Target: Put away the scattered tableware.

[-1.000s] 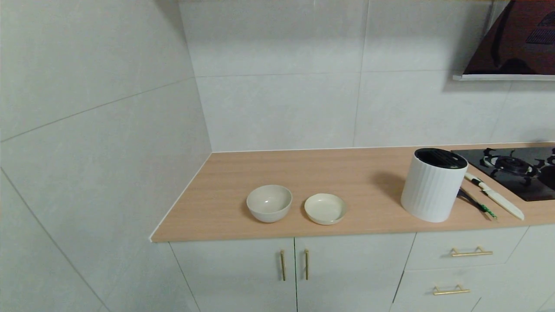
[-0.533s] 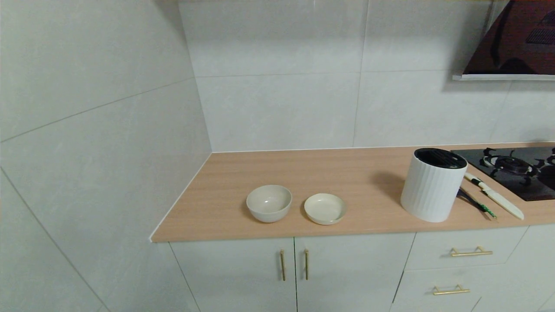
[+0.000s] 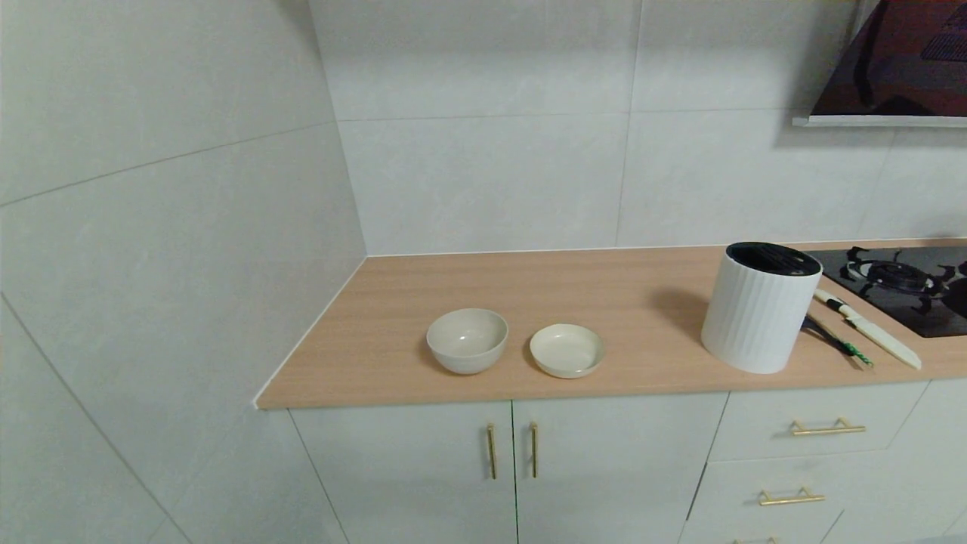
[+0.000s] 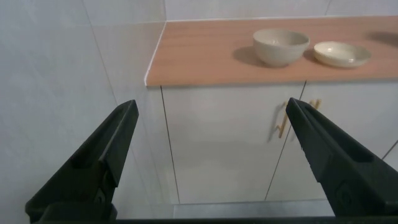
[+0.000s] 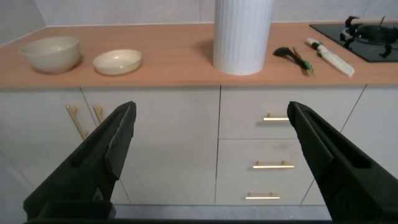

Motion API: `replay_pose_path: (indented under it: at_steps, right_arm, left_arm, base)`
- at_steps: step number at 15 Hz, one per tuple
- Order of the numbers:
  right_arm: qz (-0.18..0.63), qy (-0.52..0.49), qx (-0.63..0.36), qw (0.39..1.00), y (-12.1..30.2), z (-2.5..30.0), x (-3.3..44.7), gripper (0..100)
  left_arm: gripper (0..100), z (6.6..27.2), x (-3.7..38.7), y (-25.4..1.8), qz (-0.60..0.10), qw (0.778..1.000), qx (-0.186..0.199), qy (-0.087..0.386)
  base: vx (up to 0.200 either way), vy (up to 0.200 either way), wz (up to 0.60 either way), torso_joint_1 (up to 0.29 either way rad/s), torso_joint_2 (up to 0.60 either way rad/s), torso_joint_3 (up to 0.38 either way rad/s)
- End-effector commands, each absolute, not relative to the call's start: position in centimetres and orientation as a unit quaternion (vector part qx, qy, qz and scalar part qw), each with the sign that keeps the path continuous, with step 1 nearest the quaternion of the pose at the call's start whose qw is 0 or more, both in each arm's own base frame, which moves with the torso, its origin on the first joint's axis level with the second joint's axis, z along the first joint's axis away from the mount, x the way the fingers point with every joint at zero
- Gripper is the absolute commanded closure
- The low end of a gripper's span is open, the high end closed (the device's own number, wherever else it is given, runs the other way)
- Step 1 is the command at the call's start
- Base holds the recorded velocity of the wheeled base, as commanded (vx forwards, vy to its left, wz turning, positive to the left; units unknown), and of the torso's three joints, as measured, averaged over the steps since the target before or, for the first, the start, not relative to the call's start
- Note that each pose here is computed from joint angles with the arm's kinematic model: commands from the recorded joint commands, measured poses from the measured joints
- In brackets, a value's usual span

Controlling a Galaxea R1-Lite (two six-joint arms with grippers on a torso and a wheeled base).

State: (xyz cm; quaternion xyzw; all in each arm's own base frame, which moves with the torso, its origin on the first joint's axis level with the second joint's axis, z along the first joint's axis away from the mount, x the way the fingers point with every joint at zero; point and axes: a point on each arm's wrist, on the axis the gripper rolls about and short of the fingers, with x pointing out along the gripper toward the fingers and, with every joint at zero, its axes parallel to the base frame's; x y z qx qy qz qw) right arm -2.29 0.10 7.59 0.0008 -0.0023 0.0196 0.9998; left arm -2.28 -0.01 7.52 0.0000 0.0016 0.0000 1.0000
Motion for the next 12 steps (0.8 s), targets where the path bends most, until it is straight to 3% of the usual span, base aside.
replay_pose_path:
  at_steps: [1, 12]
  right_arm:
    - [0.02, -0.002, 0.001, 1.0, 0.1, 7.6, -2.28, 0]
    - [0.02, -0.002, 0.001, 1.0, 0.1, 7.6, -2.28, 0]
  left_arm:
    - [0, 7.52, -2.28, -0.01, 0.0, 1.0, 0.0, 0.002]
    - [0, 7.52, -2.28, -0.01, 0.0, 1.0, 0.0, 0.002]
  base:
    - [0.0, 0.0, 0.0, -0.203, 0.48, 0.256]
    - [0.0, 0.0, 0.0, -0.237, 0.54, 0.297]
